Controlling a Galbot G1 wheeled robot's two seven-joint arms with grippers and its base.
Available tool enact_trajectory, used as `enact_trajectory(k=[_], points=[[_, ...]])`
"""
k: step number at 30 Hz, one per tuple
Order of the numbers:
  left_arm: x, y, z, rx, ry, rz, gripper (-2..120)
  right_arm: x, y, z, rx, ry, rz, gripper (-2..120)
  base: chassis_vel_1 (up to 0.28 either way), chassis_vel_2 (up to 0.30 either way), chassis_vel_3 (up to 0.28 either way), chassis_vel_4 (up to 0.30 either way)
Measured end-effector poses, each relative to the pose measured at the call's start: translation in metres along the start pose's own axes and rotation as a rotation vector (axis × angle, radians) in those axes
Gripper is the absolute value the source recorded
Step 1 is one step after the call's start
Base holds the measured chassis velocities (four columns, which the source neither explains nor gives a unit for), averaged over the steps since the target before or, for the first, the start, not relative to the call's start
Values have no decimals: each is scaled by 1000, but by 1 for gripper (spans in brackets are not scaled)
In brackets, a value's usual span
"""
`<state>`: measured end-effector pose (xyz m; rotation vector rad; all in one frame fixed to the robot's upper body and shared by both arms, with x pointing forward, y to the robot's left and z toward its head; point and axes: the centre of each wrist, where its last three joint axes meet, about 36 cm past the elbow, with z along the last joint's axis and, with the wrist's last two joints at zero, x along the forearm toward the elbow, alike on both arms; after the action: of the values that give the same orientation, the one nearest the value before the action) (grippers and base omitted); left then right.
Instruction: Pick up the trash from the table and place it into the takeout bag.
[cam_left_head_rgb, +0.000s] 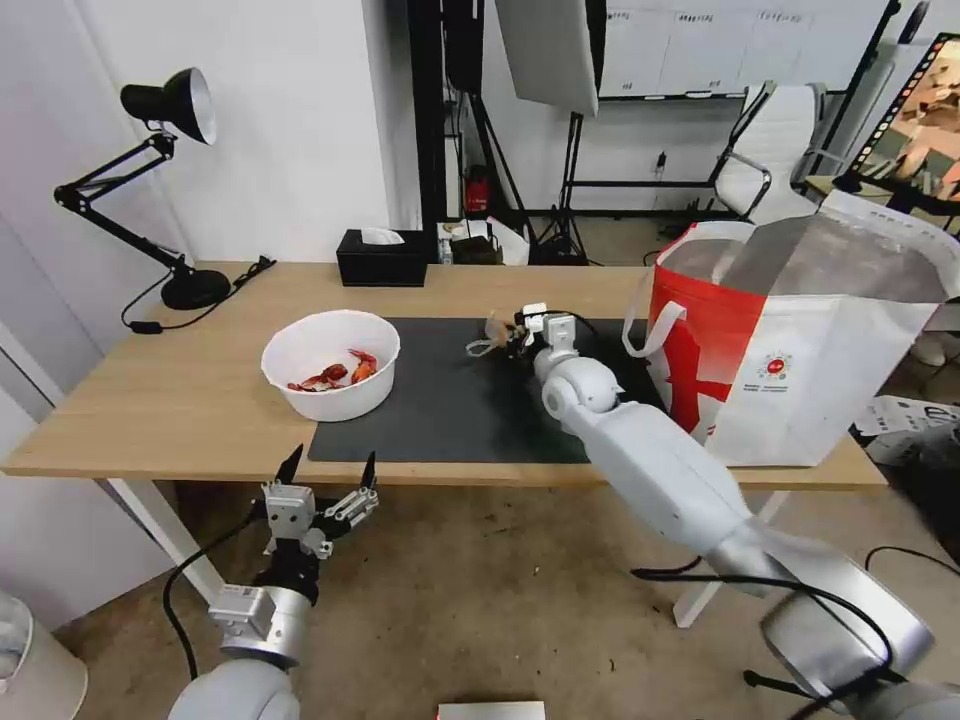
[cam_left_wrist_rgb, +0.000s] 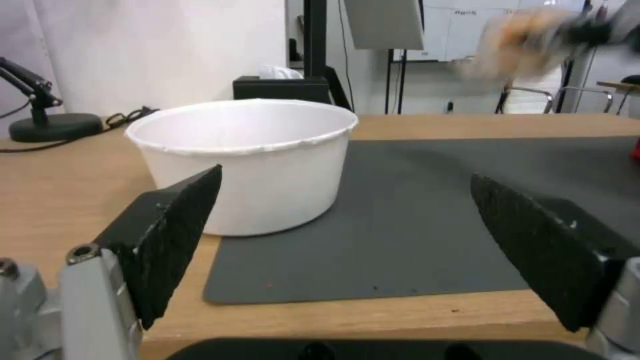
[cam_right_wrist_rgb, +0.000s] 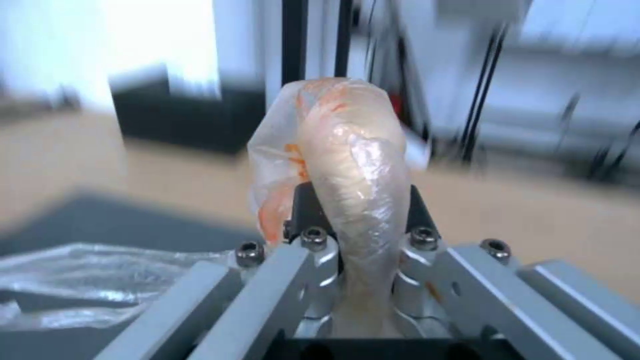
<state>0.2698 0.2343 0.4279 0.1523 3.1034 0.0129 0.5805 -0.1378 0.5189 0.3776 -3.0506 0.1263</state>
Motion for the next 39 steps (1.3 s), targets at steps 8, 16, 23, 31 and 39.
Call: enact_trajectory(k=[8, 16, 23, 31, 39], points=[[2, -1, -1, 2, -2, 3, 100, 87, -46, -87, 40, -233, 260, 6, 0, 0, 0, 0], [3, -5, 0, 8, 5, 12, 100, 123, -98, -115, 73, -138, 539, 5, 0, 0, 0, 0], [4, -9, 1, 13, 8, 21, 100, 134, -119, -113, 66, -20, 589, 9, 0, 0, 0, 0], [8, -9, -1, 13, 8, 23, 100, 137, -121, -111, 60, 31, 591, 40, 0, 0, 0, 0], [10, -10, -4, 16, 5, 22, 100, 139, -121, -112, 66, 26, 589, 68, 0, 0, 0, 0]])
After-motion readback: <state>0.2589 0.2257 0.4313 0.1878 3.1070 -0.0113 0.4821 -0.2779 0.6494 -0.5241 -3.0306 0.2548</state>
